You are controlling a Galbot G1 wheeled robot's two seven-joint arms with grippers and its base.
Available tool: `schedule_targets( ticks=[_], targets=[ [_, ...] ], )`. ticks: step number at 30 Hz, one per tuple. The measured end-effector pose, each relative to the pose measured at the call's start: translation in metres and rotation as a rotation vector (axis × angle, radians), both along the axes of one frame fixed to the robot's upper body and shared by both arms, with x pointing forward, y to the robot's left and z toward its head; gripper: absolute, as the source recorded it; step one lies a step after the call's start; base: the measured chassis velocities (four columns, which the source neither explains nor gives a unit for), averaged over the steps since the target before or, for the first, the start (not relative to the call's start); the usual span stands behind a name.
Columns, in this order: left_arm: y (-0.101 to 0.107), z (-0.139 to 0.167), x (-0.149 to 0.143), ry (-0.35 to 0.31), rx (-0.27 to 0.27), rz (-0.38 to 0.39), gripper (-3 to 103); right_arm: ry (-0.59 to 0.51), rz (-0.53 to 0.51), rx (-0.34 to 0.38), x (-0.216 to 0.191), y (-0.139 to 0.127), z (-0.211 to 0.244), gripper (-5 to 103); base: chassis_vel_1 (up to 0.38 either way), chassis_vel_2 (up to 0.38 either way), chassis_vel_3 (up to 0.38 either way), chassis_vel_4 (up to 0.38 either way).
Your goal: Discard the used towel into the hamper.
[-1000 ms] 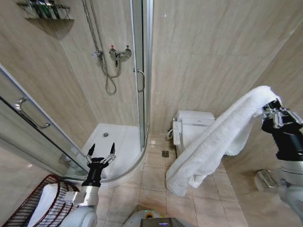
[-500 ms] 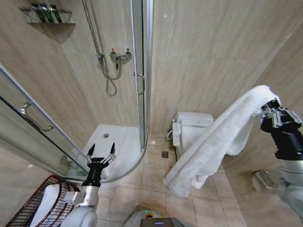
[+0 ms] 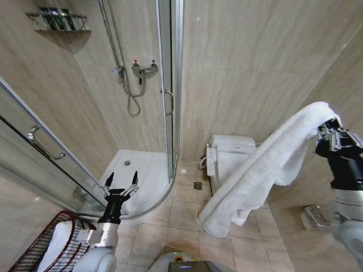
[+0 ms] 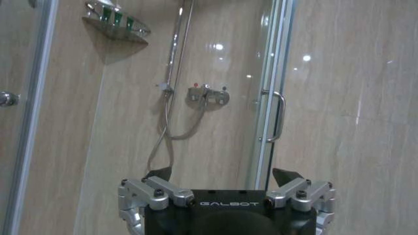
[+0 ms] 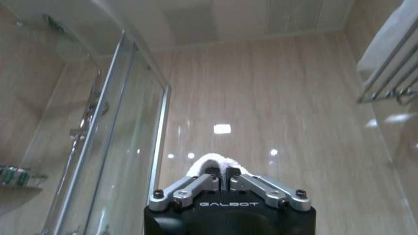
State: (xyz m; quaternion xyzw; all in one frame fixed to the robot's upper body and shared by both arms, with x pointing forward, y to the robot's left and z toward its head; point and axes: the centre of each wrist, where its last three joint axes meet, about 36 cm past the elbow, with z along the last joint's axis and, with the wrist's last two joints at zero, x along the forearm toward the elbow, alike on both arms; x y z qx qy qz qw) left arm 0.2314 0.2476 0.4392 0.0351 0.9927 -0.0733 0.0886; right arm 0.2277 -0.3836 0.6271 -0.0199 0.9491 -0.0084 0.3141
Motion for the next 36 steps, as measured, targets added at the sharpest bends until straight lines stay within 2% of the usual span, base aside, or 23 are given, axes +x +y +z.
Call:
schedule_targets(
  ticks=[13,36],
  targets=[
    [0.0,0.0,0.0,0.0,0.0,0.0,100,-0.015,0.019,-0.021,0.006,0.004,0.0,4,0.018,0.018,0.02,0.018],
    [0.0,0.0,0.0,0.0,0.0,0.0,100,-0.019,0.065,-0.068,0.01,0.008,-0.001,4,0.105,0.098,0.1,0.098]
  ],
)
